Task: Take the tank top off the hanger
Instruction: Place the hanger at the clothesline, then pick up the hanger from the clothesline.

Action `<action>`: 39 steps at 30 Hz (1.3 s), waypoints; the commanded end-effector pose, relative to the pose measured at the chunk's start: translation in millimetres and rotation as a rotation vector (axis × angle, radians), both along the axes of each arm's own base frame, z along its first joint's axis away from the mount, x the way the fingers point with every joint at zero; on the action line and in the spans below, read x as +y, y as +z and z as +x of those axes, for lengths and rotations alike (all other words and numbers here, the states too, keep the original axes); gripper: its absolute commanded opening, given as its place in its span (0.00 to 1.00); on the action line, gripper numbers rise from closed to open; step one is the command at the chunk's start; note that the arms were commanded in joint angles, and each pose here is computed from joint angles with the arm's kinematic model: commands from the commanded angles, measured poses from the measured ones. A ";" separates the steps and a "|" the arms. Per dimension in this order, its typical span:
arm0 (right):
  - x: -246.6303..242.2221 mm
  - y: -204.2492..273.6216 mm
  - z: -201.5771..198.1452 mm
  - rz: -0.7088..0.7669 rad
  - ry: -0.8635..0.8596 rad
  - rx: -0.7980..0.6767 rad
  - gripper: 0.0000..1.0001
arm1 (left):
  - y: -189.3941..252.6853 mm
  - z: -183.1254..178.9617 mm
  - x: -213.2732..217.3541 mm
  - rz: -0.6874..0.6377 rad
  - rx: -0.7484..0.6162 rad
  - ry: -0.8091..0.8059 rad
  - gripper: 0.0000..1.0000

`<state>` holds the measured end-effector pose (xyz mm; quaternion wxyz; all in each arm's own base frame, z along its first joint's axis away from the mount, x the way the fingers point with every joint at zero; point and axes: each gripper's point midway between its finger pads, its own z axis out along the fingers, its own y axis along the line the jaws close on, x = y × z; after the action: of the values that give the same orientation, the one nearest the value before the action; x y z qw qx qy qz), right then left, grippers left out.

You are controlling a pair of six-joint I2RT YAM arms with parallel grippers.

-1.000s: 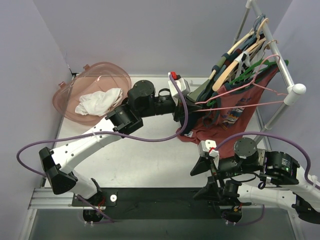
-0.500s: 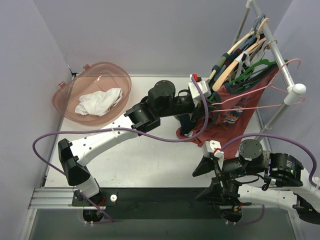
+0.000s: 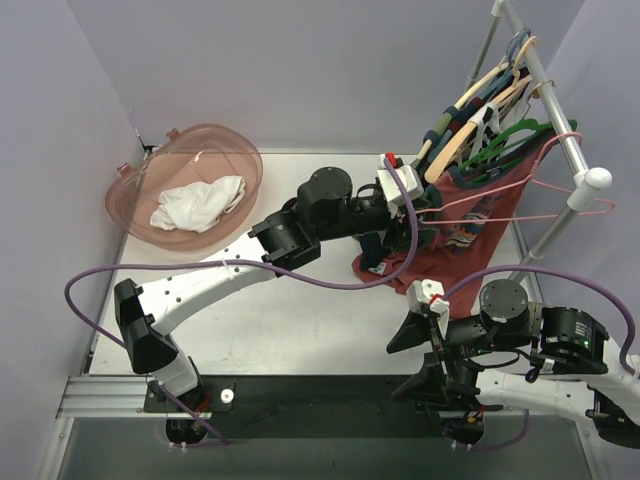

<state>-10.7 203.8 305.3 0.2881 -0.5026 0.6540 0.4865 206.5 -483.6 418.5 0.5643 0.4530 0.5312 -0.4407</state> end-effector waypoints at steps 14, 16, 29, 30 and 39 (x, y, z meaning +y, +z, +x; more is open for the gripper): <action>-12.1 25.4 7.9 0.099 -0.109 -0.011 0.86 | 31.5 45.5 0.2 0.040 -0.057 0.223 0.64; -11.9 23.5 7.2 0.094 -0.108 -0.001 0.86 | 27.3 50.7 -3.9 0.060 -0.067 0.230 0.64; -12.0 27.4 5.5 0.096 -0.096 -0.003 0.86 | -2.9 66.1 -29.2 0.153 -0.067 0.214 0.55; -12.4 27.4 5.3 0.095 -0.097 -0.001 0.86 | -4.3 65.6 -30.3 0.155 -0.067 0.207 0.55; -13.8 25.0 6.6 0.087 -0.103 -0.009 0.86 | 10.5 43.5 -23.3 0.111 -0.046 0.131 0.64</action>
<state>-2.7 191.2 317.1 0.3258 -0.4590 0.6678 0.4870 266.5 -519.4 384.3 0.5554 0.4658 0.6055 -0.3286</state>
